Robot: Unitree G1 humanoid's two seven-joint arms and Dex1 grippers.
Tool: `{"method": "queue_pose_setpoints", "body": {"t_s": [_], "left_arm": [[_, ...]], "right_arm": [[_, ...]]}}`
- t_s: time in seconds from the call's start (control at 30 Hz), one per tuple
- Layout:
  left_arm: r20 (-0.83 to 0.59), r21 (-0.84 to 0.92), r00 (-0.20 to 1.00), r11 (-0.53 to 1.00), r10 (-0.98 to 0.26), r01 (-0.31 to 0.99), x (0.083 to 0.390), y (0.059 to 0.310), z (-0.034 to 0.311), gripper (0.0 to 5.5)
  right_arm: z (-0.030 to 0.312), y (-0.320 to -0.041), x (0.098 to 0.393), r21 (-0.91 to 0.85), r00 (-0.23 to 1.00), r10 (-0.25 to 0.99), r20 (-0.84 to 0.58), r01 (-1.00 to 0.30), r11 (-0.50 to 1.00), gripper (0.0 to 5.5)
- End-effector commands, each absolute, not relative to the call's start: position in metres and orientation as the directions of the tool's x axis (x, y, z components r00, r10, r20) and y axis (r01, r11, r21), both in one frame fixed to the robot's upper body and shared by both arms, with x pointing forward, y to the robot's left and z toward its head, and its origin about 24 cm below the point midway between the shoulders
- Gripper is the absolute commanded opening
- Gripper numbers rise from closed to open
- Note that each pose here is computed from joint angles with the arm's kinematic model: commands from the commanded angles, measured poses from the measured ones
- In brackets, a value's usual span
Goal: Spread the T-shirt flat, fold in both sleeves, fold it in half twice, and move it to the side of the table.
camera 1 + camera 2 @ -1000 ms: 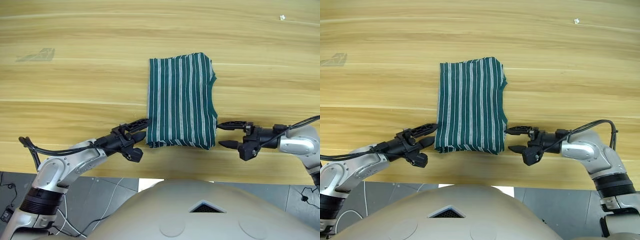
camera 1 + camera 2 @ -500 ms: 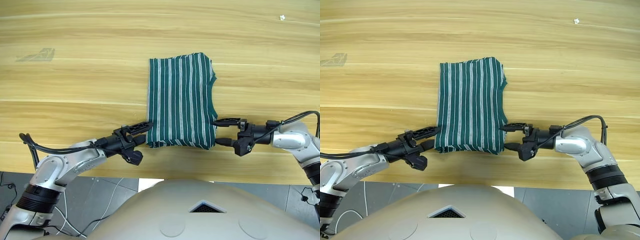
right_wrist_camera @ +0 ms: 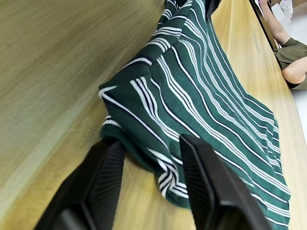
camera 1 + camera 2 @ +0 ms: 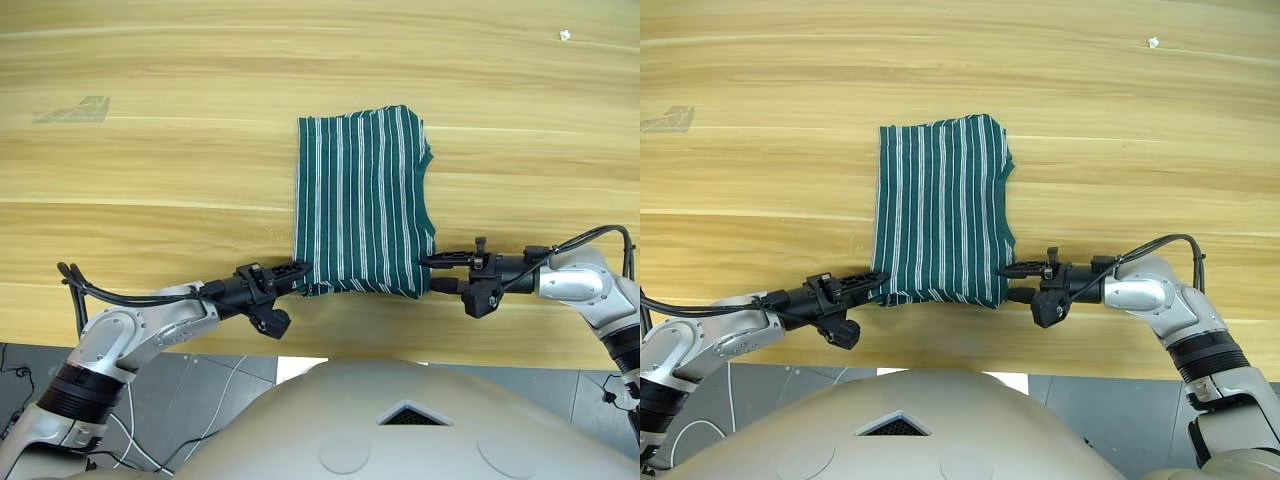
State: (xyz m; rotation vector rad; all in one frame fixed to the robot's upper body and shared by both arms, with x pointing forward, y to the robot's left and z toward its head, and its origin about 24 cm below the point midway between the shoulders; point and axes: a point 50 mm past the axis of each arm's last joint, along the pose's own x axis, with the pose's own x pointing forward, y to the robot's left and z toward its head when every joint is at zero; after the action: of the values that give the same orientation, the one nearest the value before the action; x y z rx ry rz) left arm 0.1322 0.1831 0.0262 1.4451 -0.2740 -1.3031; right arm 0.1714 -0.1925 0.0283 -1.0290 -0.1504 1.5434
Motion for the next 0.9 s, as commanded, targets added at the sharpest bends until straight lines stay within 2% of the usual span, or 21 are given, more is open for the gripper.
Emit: {"method": "queue_pose_setpoints", "body": {"t_s": [0.03, 0.17, 0.27, 0.37, 0.43, 0.5, 0.63, 0.73, 0.9], "left_arm": [[-0.680, 0.698, 0.287, -0.476, -0.675, 0.535, 0.118, 0.196, 0.009, 0.78], [-0.680, 0.697, 0.287, -0.476, -0.674, 0.536, 0.119, 0.196, 0.009, 0.23], [-0.679, 0.697, 0.288, -0.470, -0.675, 0.542, 0.119, 0.197, 0.010, 0.18], [-0.662, 0.694, 0.296, -0.414, -0.689, 0.590, 0.119, 0.196, 0.014, 0.18], [-0.619, 0.673, 0.307, -0.286, -0.723, 0.682, 0.120, 0.192, 0.025, 0.16], [-0.620, 0.574, 0.283, -0.178, -0.732, 0.799, 0.119, 0.193, 0.037, 0.16], [-0.564, 0.399, 0.245, 0.000, -0.788, 0.917, 0.122, 0.194, 0.069, 0.16], [-0.534, 0.290, 0.191, 0.033, -0.824, 0.956, 0.121, 0.198, 0.090, 0.16], [-0.490, 0.236, 0.137, 0.020, -0.861, 0.972, 0.115, 0.196, 0.116, 0.16]], "right_arm": [[0.027, -0.192, 0.173, -0.609, 0.106, 0.842, -0.529, -0.738, -0.290, 1.22], [0.024, -0.191, 0.171, -0.593, 0.100, 0.842, -0.530, -0.753, -0.284, 0.41], [0.022, -0.189, 0.169, -0.584, 0.094, 0.846, -0.525, -0.763, -0.277, 0.00], [0.022, -0.188, 0.168, -0.562, 0.090, 0.856, -0.510, -0.787, -0.252, 0.00], [0.026, -0.186, 0.169, -0.525, 0.098, 0.877, -0.470, -0.830, -0.188, 0.00], [0.034, -0.188, 0.174, -0.460, 0.122, 0.900, -0.418, -0.883, -0.094, 0.00], [0.060, -0.197, 0.185, -0.266, 0.135, 0.935, -0.328, -0.963, 0.046, 0.00], [0.083, -0.203, 0.188, -0.118, 0.111, 0.959, -0.259, -0.990, 0.083, 0.00], [0.102, -0.210, 0.174, 0.057, 0.018, 0.975, -0.223, -0.998, 0.032, 0.00]]}}
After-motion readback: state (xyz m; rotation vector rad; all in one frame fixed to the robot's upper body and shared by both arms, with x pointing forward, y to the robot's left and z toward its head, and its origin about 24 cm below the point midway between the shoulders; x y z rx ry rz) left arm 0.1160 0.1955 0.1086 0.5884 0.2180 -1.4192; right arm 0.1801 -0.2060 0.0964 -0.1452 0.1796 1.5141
